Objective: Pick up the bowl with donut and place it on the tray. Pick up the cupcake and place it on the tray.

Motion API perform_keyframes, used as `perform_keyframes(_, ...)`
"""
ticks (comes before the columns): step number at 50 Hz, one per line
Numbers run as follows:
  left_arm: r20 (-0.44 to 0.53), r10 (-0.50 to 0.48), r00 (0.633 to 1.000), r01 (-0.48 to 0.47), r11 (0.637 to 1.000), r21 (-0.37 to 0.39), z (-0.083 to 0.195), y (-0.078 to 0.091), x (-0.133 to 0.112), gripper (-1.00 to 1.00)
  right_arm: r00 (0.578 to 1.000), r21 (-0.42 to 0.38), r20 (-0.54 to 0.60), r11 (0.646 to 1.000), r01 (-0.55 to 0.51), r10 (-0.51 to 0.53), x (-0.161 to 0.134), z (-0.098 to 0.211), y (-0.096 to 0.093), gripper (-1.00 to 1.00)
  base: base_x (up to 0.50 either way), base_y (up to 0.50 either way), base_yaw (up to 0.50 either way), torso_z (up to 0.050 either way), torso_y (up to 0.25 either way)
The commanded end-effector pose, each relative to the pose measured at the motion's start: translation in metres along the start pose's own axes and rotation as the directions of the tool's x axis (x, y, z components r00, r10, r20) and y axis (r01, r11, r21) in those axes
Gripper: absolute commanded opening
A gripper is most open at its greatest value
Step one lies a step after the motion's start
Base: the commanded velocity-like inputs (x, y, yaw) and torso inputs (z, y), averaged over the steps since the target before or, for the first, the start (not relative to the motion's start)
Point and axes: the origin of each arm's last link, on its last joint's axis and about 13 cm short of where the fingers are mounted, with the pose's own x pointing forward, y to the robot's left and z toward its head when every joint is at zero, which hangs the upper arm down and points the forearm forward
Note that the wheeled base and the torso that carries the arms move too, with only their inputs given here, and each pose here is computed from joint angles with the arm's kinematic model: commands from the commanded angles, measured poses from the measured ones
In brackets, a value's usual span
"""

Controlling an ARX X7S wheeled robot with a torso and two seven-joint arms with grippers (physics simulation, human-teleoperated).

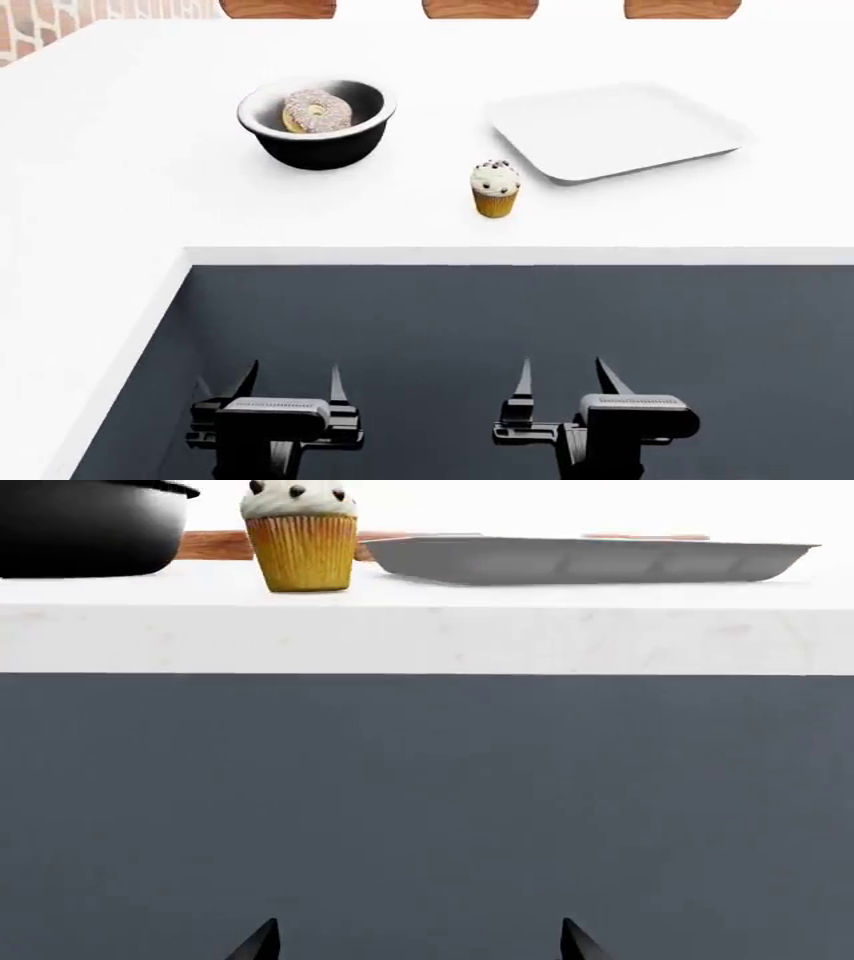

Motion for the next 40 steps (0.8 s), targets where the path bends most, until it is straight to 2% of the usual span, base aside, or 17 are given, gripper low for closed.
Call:
perform_keyframes(1, -0.003, -0.004, 1.0, 0.004, 1.0, 0.005, 0.0, -0.001, 0.0, 1.0, 1.0, 0.001, 0.0, 1.0, 0.0, 0.0, 0.0, 0.0, 0.0, 1.0, 0.0, 0.0, 0.0, 0.05, 0.0)
perform_keyframes(29, -0.016, -0.001, 1.0, 0.001, 1.0, 0.018, -0.001, -0.001, 0.001, 1.0, 1.0, 0.004, 0.002, 1.0, -0.004, 0.004, 0.001, 0.0, 0.0, 1.0, 0.0, 0.0, 0.0, 0.05, 0.0)
perform_keyframes(33, -0.002, -0.005, 1.0, 0.005, 1.0, 0.03, 0.001, -0.001, 0.0, 1.0, 0.999, -0.008, 0.032, 1.0, 0.011, -0.011, 0.0, 0.003, 0.0, 1.0, 0.0, 0.0, 0.0, 0.05, 0.0)
perform_keyframes(36, 0.05, 0.003, 0.999, -0.004, 1.0, 0.009, 0.017, -0.001, -0.004, 1.0, 0.996, -0.018, 0.085, 0.999, 0.033, -0.031, -0.003, 0.016, -0.001, 1.0, 0.0, 0.0, 0.0, 0.021, 0.0)
perform_keyframes(40, 0.139, -0.046, 0.989, 0.052, 0.998, -0.038, 0.06, -0.006, -0.012, 1.0, 0.979, 0.001, 0.203, 1.0, -0.003, 0.003, -0.014, 0.064, 0.002, 1.0, 0.0, 0.0, 0.0, 0.0, 0.0)
